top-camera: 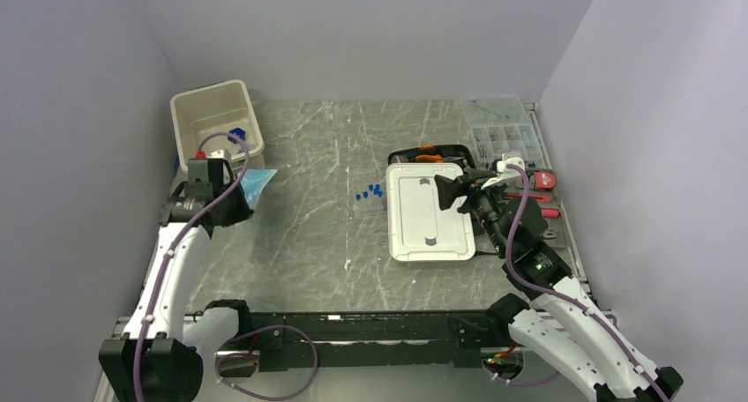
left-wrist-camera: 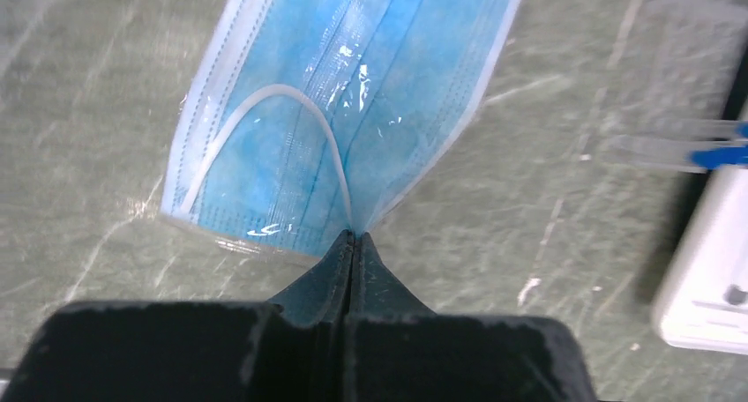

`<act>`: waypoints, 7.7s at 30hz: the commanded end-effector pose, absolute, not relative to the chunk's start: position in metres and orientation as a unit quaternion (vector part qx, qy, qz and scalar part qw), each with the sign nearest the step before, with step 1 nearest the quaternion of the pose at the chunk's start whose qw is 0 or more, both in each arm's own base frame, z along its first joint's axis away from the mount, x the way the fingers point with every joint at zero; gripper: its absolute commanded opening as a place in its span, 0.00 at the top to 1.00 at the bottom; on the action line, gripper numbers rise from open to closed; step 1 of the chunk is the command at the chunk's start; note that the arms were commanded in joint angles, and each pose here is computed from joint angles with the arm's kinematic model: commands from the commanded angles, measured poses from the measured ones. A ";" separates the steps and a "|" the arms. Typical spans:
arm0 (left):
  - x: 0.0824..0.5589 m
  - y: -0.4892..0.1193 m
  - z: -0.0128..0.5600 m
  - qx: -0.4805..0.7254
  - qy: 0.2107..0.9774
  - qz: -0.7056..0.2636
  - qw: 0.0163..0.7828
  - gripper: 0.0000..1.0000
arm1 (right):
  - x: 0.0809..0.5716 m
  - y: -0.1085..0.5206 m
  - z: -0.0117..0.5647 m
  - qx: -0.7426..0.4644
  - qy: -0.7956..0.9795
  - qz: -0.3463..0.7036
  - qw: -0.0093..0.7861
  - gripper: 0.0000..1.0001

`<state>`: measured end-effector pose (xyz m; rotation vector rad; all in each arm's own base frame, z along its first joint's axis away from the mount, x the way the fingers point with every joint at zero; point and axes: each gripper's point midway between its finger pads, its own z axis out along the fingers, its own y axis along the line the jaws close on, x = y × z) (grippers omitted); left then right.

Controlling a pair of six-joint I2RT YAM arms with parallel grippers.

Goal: Organize the chemistry lab equipment

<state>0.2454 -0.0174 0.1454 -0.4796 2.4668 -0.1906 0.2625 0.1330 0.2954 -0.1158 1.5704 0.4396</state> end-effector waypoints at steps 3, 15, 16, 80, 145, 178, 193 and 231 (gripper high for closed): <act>0.280 -0.025 0.244 -0.143 0.889 -0.105 0.421 1.00 | 0.266 0.125 0.311 -0.025 0.681 0.192 0.707 0.15; 0.398 0.015 0.313 -0.221 0.820 -0.073 0.523 1.00 | 0.266 0.124 0.311 -0.023 0.680 0.190 0.707 0.15; 0.409 0.018 0.311 -0.233 0.814 -0.075 0.528 1.00 | 0.265 0.123 0.311 -0.022 0.680 0.190 0.708 0.15; 0.471 -0.038 0.115 -0.100 0.934 -0.057 0.338 0.66 | 0.309 0.042 0.133 0.167 0.883 0.081 0.430 0.30; 0.330 -0.154 0.142 -0.053 0.911 -0.216 0.348 0.66 | 0.310 0.026 0.150 0.171 0.867 0.050 0.465 1.00; 0.280 -0.245 0.347 0.168 0.702 -0.499 0.479 0.01 | 0.289 0.125 0.343 0.036 0.741 0.317 0.591 1.00; 0.265 -0.258 0.322 0.157 0.708 -0.544 0.422 0.38 | 0.291 0.175 0.360 -0.007 0.721 0.361 0.591 1.00; 0.320 -0.069 0.357 0.010 0.838 -0.103 0.535 1.00 | 0.298 0.146 0.322 -0.008 0.748 0.258 0.611 0.07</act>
